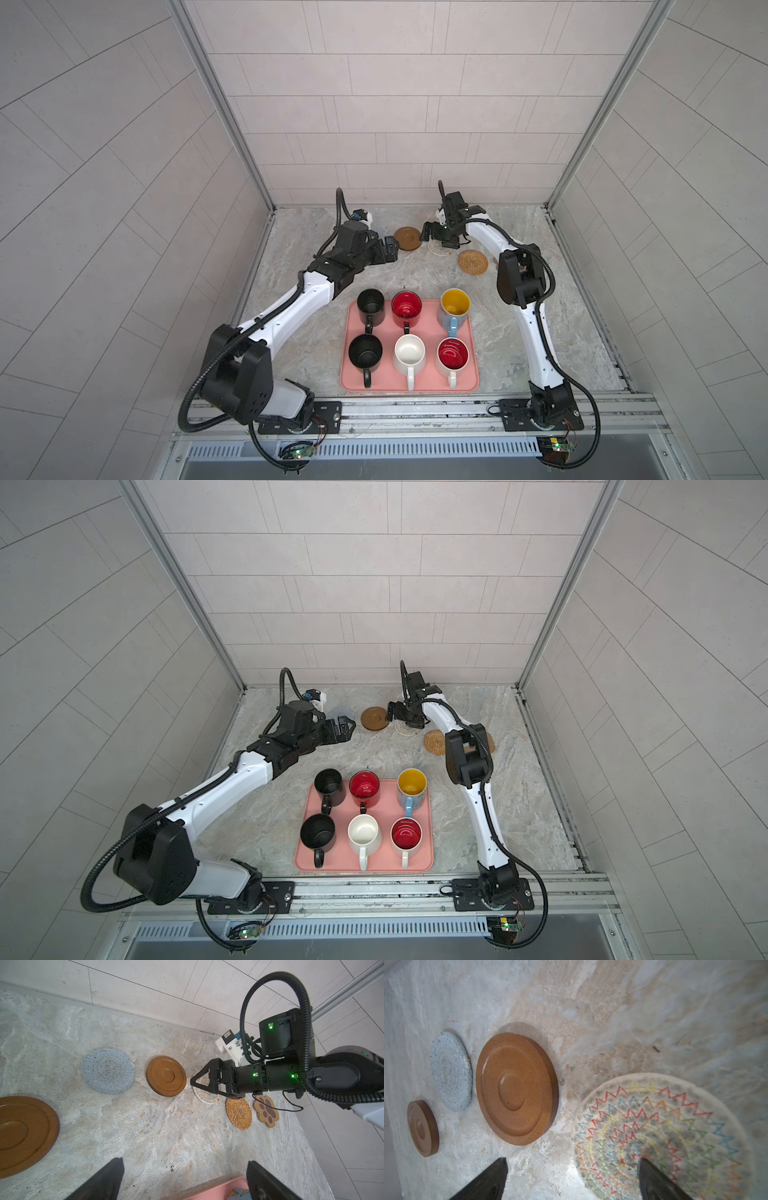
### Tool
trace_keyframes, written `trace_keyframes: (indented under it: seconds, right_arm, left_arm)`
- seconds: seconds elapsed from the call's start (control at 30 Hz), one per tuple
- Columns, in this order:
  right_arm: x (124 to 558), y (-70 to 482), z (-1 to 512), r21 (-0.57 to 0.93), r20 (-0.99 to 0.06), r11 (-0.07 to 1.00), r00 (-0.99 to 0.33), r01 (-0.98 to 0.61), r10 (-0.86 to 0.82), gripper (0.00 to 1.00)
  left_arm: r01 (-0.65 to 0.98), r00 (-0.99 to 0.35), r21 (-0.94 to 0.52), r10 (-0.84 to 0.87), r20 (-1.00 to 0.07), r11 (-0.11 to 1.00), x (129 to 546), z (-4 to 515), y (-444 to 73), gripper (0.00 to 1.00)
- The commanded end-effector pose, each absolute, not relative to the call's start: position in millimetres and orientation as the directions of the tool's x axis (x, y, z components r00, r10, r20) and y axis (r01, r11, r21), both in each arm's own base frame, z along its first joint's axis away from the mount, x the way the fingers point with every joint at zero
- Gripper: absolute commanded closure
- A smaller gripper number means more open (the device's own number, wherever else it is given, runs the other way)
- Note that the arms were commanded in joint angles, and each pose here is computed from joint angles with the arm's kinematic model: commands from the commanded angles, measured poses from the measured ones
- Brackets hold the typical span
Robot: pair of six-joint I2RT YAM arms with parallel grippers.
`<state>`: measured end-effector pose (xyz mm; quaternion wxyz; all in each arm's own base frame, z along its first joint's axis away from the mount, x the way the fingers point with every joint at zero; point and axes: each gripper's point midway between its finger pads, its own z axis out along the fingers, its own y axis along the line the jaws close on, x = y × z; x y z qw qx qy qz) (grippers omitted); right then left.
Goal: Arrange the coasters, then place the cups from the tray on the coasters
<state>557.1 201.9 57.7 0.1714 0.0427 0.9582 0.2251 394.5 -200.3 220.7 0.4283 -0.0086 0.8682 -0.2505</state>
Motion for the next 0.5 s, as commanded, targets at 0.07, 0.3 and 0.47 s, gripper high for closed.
trace_keyframes:
  seconds: [0.07, 0.3, 0.47]
  right_arm:
    - [551.1, 189.5, 17.8, 0.414, -0.228, 0.906, -0.954, 0.086, 0.195, 0.0]
    - [554.4, 183.6, 18.3, 0.412, -0.231, 0.906, -0.95, 0.102, 0.212, 0.0]
    - [556.6, 182.9, 20.3, 0.423, -0.233, 0.9, -0.948, 0.104, 0.219, 0.0]
  left_arm:
    - [0.18, -0.621, -0.449, -0.253, -0.742, 0.875, 392.3, 224.1, -193.7, 0.0]
    - [0.174, -0.614, -0.443, -0.255, -0.747, 0.879, 390.1, 225.2, -190.2, 0.0]
    - [0.172, -0.615, -0.445, -0.257, -0.745, 0.879, 390.2, 224.5, -190.2, 0.0]
